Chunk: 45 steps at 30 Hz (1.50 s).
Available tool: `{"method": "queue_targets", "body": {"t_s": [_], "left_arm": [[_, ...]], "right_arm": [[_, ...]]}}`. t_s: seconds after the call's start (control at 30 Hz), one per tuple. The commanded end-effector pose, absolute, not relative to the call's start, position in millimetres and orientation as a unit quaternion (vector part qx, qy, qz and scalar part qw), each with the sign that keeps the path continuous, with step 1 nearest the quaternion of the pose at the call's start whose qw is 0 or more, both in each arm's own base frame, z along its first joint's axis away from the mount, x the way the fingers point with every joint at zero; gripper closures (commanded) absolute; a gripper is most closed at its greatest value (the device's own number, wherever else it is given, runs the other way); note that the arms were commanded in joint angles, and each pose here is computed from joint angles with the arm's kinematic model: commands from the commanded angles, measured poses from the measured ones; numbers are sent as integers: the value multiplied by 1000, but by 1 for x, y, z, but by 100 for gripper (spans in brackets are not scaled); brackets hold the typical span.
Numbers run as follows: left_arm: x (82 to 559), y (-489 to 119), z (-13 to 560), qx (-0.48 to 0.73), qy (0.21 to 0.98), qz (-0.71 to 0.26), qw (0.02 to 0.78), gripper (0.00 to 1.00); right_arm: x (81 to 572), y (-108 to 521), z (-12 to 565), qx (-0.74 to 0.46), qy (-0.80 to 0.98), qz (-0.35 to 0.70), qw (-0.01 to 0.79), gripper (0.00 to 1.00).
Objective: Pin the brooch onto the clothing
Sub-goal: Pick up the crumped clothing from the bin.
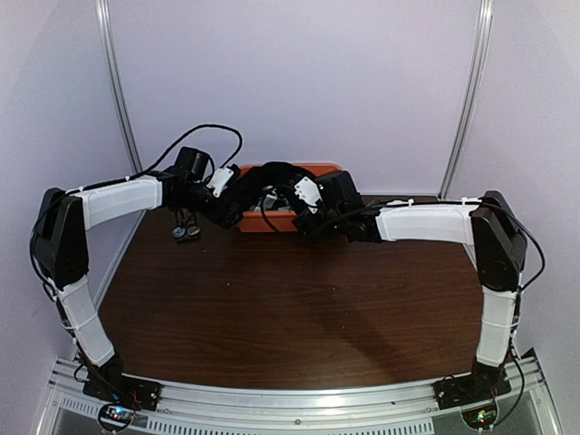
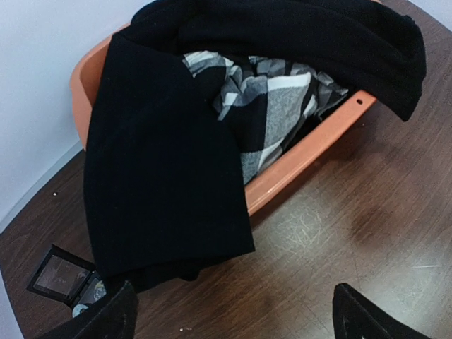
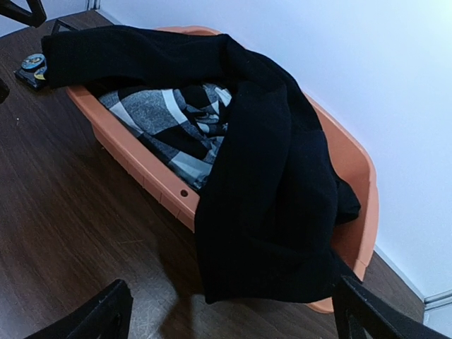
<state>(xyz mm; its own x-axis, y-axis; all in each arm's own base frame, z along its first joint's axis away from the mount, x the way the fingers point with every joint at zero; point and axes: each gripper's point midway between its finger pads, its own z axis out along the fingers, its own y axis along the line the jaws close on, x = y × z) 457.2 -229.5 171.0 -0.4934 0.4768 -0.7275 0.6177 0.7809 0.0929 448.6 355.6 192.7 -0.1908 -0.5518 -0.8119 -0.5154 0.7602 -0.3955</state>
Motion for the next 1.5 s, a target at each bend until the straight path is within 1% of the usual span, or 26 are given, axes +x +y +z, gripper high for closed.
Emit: {"method": "queue_targets", "body": {"t_s": [0.0, 0.17, 0.3, 0.37, 0.43, 0.53, 0.6, 0.67, 0.73, 0.77, 0.83, 0.9, 0.97, 1.0, 1.13, 1.3, 1.47], "left_arm": [[477, -236, 167, 336, 845, -80, 407, 2], [489, -233, 156, 326, 856, -61, 397, 5], [500, -230, 154, 311, 858, -45, 406, 16], [503, -232, 157, 308, 857, -46, 411, 27], [506, -232, 159, 307, 855, -46, 415, 34], [507, -234, 162, 306, 854, -48, 419, 47], [507, -234, 163, 305, 853, -50, 420, 49], [507, -236, 163, 306, 852, -56, 420, 56], [507, -237, 162, 304, 853, -58, 420, 61], [507, -237, 161, 305, 853, -58, 421, 67], [508, -238, 160, 305, 853, -61, 419, 76], [508, -239, 158, 303, 854, -65, 418, 89], [509, -239, 158, 300, 855, -66, 417, 99], [509, -239, 158, 298, 856, -66, 418, 100], [512, -235, 165, 287, 857, -60, 424, 100], [516, -220, 201, 244, 852, -64, 459, 100], [511, -205, 268, 200, 831, -60, 515, 100]], "right_arm": [[470, 360, 188, -314, 779, -14, 542, 0], [488, 356, 173, -286, 796, 11, 533, 5], [501, 352, 168, -268, 802, 17, 533, 10], [507, 352, 168, -261, 803, 16, 535, 13], [510, 353, 167, -259, 803, 17, 536, 15], [513, 357, 162, -261, 804, 20, 533, 24], [515, 359, 160, -260, 806, 22, 531, 32], [516, 361, 158, -259, 806, 26, 531, 40], [517, 361, 159, -257, 806, 29, 533, 45], [518, 361, 159, -257, 806, 29, 533, 46], [520, 360, 158, -254, 808, 29, 531, 51], [523, 360, 159, -250, 809, 29, 531, 57], [525, 360, 159, -248, 810, 33, 530, 67], [525, 359, 158, -245, 811, 34, 530, 75], [526, 354, 160, -236, 816, 31, 527, 100], [524, 346, 186, -227, 810, 28, 540, 100], [517, 327, 249, -215, 792, 16, 571, 100]]}}
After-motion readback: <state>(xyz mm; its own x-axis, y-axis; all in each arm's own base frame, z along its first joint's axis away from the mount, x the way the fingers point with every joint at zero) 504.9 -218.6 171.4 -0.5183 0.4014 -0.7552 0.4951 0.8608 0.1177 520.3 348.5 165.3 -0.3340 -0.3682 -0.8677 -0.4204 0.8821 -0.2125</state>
